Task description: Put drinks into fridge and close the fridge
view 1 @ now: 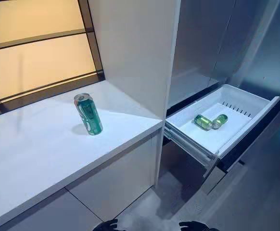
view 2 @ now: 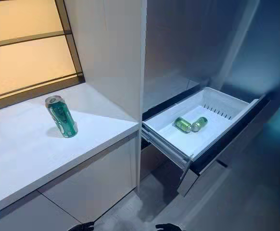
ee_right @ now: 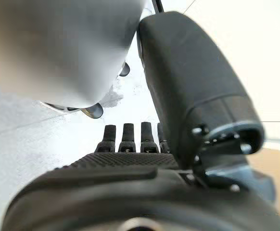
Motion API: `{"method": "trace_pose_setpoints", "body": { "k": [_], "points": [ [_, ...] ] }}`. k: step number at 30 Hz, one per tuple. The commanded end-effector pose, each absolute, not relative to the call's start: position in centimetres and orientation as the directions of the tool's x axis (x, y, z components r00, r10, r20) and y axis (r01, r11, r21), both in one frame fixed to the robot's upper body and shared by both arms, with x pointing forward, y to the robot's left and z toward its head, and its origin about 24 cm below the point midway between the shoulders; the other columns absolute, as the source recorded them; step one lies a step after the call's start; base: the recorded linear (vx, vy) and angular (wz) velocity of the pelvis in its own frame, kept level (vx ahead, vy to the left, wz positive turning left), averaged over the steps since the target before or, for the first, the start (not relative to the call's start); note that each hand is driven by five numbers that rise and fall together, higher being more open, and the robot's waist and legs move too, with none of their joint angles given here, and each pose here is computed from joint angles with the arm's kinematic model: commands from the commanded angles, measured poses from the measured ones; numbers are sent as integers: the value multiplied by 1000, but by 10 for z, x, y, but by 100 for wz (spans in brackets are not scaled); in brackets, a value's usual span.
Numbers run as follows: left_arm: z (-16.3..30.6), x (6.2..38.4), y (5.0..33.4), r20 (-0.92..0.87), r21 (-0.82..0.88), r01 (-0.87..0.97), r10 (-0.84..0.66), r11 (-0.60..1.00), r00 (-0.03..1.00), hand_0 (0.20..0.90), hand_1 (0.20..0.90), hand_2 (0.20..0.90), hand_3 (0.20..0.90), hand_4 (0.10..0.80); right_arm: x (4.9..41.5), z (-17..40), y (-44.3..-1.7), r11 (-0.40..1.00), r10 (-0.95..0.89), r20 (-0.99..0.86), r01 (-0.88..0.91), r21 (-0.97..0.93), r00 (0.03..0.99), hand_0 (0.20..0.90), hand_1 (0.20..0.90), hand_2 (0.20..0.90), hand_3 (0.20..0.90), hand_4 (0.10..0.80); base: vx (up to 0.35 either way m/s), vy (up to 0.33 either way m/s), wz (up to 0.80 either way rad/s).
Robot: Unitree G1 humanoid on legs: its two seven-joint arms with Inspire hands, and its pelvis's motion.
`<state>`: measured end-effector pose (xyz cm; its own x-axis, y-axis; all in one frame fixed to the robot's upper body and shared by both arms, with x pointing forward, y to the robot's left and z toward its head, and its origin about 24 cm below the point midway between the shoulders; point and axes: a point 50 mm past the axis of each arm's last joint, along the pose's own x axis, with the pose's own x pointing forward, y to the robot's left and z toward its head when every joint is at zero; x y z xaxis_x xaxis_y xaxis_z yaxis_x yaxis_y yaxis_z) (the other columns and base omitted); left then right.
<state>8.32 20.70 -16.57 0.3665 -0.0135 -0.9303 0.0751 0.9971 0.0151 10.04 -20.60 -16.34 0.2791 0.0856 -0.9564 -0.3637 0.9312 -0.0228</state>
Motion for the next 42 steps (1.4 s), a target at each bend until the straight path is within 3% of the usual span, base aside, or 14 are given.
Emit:
{"method": "trace_pose_setpoints", "body": {
  "k": [1,12,25,35,42],
  "points": [
    [-163,106,194,-908,-12,115,-59,993,414,900,900,900,900,800,107,-163,-202,908,106,-961,-418,-10,254,900,900,900,900,800,0,0,0],
    [-163,106,195,-907,-14,123,-64,992,416,900,900,900,900,800,108,-163,-204,909,108,-961,-416,-8,255,900,900,900,900,800,0,0,0],
    [-153,132,197,-850,-35,121,-93,992,518,900,900,900,900,800,110,-162,-206,903,108,-963,-430,-9,247,900,900,900,900,800,0,0,0],
    [-139,160,176,-790,-102,460,-352,882,501,900,900,900,900,800,115,-159,-210,871,108,-967,-491,-20,231,900,900,900,900,800,-4,3,-2],
    [-98,212,143,-657,-64,676,-541,734,525,900,900,900,900,800,124,-156,-209,853,111,-966,-521,-28,234,900,900,900,900,800,-22,3,-11]
  ]
}}
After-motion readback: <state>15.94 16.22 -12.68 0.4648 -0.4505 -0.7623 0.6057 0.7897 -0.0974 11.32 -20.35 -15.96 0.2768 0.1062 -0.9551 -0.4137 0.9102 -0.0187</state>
